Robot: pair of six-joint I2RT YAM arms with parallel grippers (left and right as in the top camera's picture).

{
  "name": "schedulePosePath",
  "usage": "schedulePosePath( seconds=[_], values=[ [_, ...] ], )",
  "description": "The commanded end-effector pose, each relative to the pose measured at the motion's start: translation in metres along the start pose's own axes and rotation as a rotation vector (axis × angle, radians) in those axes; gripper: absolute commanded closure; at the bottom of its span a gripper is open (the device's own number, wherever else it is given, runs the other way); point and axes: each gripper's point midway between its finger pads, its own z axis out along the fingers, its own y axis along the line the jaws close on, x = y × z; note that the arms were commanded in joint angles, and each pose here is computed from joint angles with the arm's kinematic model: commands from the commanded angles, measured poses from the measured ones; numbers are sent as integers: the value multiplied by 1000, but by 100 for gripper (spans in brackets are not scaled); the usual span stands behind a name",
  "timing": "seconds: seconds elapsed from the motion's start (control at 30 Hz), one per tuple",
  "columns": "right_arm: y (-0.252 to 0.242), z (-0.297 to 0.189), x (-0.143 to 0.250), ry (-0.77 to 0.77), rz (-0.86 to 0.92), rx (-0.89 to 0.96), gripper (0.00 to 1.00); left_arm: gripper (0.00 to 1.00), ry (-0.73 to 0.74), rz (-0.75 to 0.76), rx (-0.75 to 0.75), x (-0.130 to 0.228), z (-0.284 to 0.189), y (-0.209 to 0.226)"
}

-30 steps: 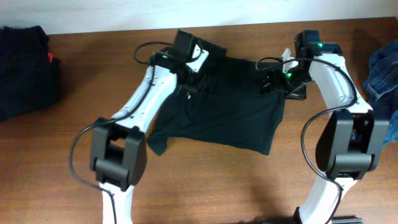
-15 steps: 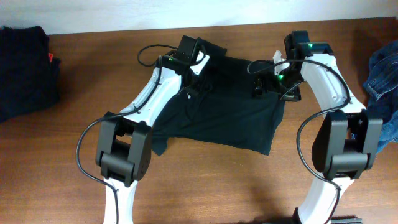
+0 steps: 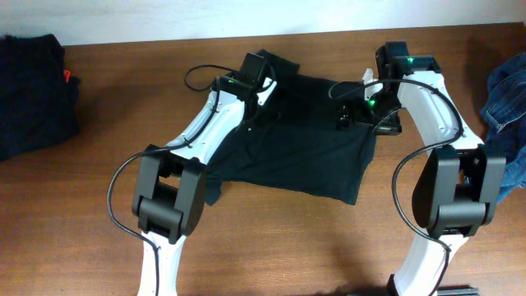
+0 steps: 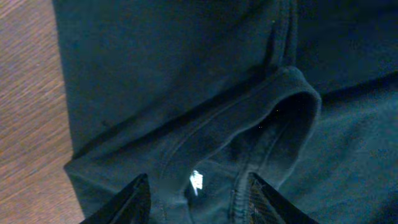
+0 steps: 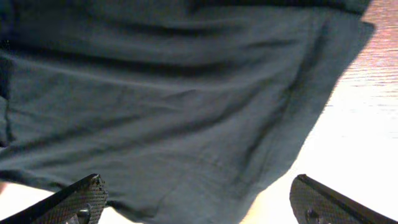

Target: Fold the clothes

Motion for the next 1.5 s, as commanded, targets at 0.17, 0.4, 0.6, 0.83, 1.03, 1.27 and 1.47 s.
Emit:
schedulePosePath(
  seconds=[0.17, 0.4, 0.6, 0.83, 1.03, 1.27, 1.47],
  values=[
    [-9, -1, 1, -2, -1, 53, 1, 50, -3, 56, -95, -3, -1, -25],
    [-13, -1, 2, 1, 1, 80, 2, 45, -34, 93, -119, -11, -3, -42],
    [-13, -1, 3, 5, 1, 80, 1, 44, -62, 86, -120, -18, -3, -41],
    [-15, -1, 3, 5, 1, 93, 1, 44, -89, 82, -120, -24, -2, -41],
    [-16, -1, 4, 6, 2, 98, 1, 45, -68, 84, -140, -19, 12, -39],
    [-16, -1, 3, 6, 1, 98, 1, 45, -38, 88, -146, -11, 32, -38],
    [-16, -1, 4, 7, 1, 98, 2, 47, -60, 79, -186, -17, 32, -30]
  ],
)
